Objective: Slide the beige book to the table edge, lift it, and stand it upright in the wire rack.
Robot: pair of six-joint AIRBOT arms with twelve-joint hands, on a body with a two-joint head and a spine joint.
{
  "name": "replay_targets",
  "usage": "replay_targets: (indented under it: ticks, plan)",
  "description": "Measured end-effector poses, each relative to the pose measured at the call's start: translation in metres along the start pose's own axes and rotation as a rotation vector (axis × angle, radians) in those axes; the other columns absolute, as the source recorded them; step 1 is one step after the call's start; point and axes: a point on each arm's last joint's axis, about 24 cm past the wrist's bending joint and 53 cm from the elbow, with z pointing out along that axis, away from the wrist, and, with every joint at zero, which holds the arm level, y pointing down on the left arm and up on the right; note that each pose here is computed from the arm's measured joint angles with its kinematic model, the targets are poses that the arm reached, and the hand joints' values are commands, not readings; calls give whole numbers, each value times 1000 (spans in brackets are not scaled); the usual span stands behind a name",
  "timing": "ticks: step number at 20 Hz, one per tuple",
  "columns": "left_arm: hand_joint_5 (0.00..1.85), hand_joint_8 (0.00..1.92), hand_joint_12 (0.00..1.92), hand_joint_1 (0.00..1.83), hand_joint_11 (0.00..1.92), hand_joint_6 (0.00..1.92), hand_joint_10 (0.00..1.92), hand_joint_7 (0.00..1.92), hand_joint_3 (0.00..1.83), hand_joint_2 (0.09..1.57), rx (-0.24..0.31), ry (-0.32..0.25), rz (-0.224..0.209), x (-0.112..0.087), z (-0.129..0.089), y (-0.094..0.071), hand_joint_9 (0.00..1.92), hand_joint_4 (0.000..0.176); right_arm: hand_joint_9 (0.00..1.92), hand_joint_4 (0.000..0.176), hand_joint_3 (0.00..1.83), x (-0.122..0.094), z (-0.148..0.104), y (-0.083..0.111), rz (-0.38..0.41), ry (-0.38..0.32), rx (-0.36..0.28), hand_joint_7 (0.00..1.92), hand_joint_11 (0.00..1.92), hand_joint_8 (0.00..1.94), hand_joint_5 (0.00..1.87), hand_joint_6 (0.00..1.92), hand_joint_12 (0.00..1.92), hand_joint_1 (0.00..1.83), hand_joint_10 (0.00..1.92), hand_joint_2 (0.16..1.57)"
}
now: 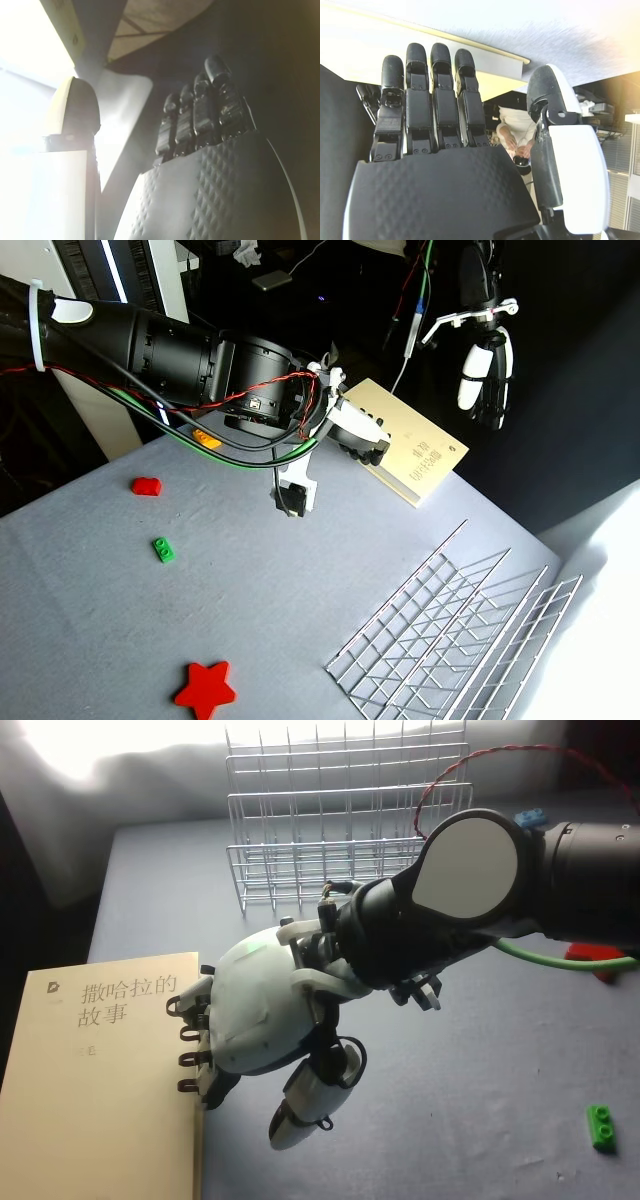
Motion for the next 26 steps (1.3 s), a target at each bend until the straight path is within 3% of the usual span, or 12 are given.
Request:
replay_targets:
  ticks: [5, 26]
  plan:
    - [262, 3, 820, 977, 0, 5, 6, 258, 7, 1106, 0, 0, 5, 0, 0, 0, 284, 0, 459, 0, 0, -2, 6, 6, -3, -7, -7, 487, 18, 5, 477, 5, 1060, 377, 5, 1205]
    - [329, 2, 886, 986, 0, 3, 4, 306, 2, 1110, -10, 27, 24, 13, 1, 6, 328, 0, 454, 0, 1, -8, 20, 10, -26, -13, -14, 480, 0, 0, 455, 0, 1064, 350, 0, 1219]
